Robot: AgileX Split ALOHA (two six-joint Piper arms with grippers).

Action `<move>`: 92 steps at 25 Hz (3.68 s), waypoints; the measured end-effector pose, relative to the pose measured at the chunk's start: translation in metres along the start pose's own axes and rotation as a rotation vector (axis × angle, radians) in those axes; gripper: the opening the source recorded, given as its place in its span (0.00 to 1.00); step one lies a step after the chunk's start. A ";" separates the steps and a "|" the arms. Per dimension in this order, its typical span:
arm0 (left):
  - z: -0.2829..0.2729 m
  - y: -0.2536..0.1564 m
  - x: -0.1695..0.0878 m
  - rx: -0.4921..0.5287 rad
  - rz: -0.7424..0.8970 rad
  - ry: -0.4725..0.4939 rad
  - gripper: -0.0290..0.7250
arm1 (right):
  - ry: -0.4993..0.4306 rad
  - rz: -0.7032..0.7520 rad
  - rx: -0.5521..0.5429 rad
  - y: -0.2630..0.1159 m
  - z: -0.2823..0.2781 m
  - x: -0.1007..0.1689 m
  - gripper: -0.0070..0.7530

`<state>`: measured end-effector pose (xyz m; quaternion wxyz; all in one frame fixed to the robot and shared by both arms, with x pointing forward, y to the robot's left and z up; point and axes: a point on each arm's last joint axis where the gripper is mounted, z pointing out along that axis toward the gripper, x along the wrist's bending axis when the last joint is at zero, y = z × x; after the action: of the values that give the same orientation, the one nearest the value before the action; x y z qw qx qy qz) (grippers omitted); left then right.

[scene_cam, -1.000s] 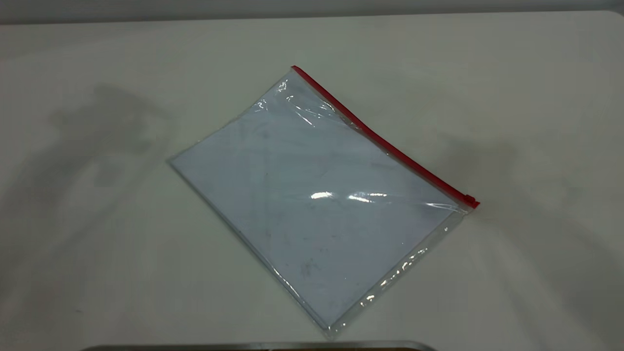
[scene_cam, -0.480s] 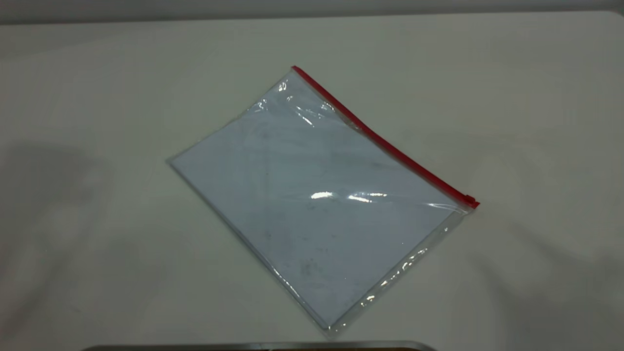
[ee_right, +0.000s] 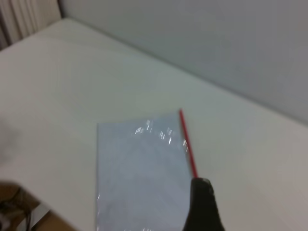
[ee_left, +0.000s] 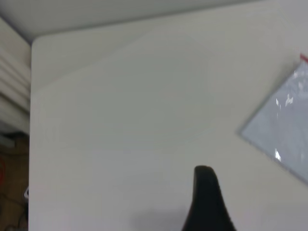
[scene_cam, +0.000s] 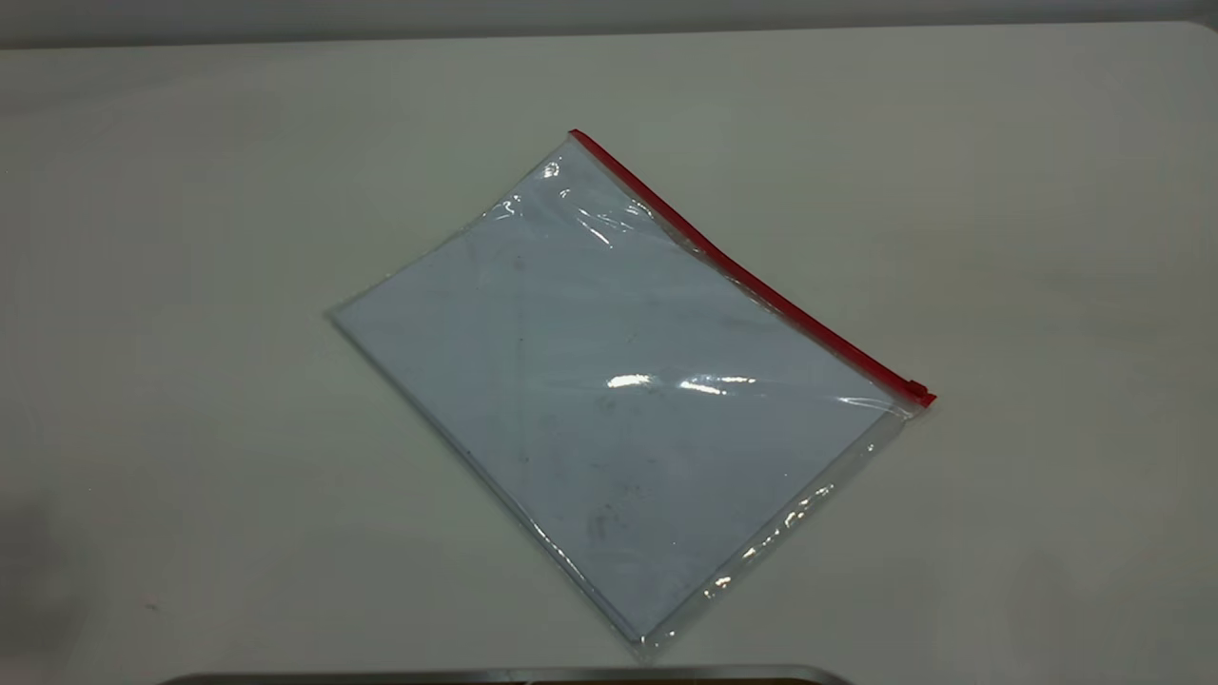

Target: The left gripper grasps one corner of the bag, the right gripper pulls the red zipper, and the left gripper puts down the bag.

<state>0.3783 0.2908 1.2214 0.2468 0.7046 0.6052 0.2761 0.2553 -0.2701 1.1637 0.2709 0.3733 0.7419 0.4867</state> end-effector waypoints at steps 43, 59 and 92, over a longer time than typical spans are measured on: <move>0.049 -0.219 -0.028 0.072 0.054 -0.142 0.82 | -0.045 -0.009 0.216 -0.122 0.020 0.005 0.77; 0.030 -0.241 -0.028 -0.130 -0.081 -0.019 0.82 | -0.045 -0.009 0.216 -0.122 0.020 0.005 0.77; 0.029 -0.242 -0.027 -0.131 -0.111 -0.002 0.82 | -0.447 0.177 0.182 -0.123 0.019 0.007 0.77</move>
<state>0.2219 0.2991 1.0324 0.3078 0.6526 0.6238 0.3005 0.2303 -0.2851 1.0423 0.3495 0.5580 0.6689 0.3450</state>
